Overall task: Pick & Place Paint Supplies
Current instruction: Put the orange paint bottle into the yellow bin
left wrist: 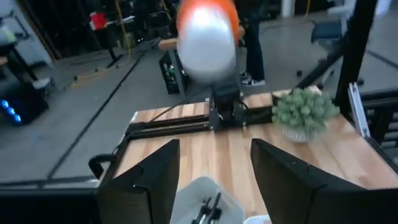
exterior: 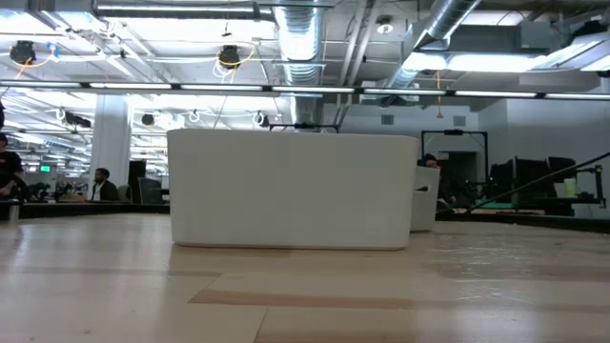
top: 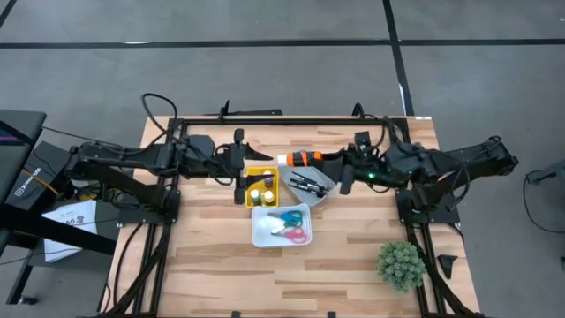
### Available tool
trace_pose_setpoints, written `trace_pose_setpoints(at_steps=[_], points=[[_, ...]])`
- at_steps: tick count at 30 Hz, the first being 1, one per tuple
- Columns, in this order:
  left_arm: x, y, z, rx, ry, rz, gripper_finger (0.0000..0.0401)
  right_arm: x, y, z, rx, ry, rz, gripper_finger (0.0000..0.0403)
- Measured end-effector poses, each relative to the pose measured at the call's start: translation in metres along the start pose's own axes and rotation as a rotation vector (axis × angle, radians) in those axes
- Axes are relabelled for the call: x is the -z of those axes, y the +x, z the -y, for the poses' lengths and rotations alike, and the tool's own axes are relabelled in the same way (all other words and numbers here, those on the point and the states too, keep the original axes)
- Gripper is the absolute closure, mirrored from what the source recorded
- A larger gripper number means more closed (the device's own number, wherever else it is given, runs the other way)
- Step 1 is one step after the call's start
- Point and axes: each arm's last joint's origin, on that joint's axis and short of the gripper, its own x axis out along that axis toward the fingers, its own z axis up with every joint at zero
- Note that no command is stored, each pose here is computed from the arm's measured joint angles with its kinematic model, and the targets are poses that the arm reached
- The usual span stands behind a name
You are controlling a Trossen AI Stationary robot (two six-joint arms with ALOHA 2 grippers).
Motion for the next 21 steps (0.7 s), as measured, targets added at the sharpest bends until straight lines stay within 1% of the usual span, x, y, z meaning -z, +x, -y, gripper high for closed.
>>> trace_pose_setpoints(at_steps=[1,3,9,12,16,21], points=[[0.0,0.001,0.001,0.002,0.019,0.002,0.0208,0.001,0.0,-0.001,-0.024,0.013,0.018,0.0269],[-0.003,0.004,0.003,-0.024,0.022,0.04,0.02,0.002,0.0,-0.002,-0.052,0.024,0.04,0.0269],[-0.017,0.002,0.002,-0.052,0.004,0.177,0.0178,0.002,-0.001,-0.007,-0.086,0.032,0.06,0.0269],[-0.022,0.001,0.001,-0.062,0.013,0.231,0.0171,0.002,-0.001,-0.007,-0.089,0.027,0.06,0.0269],[-0.026,0.0,0.001,-0.013,0.014,0.279,0.0169,0.001,-0.001,-0.007,-0.094,0.03,0.064,0.0269],[-0.025,0.005,0.005,0.012,0.012,0.285,0.0171,0.001,-0.001,-0.008,-0.114,0.031,0.053,0.0269]])
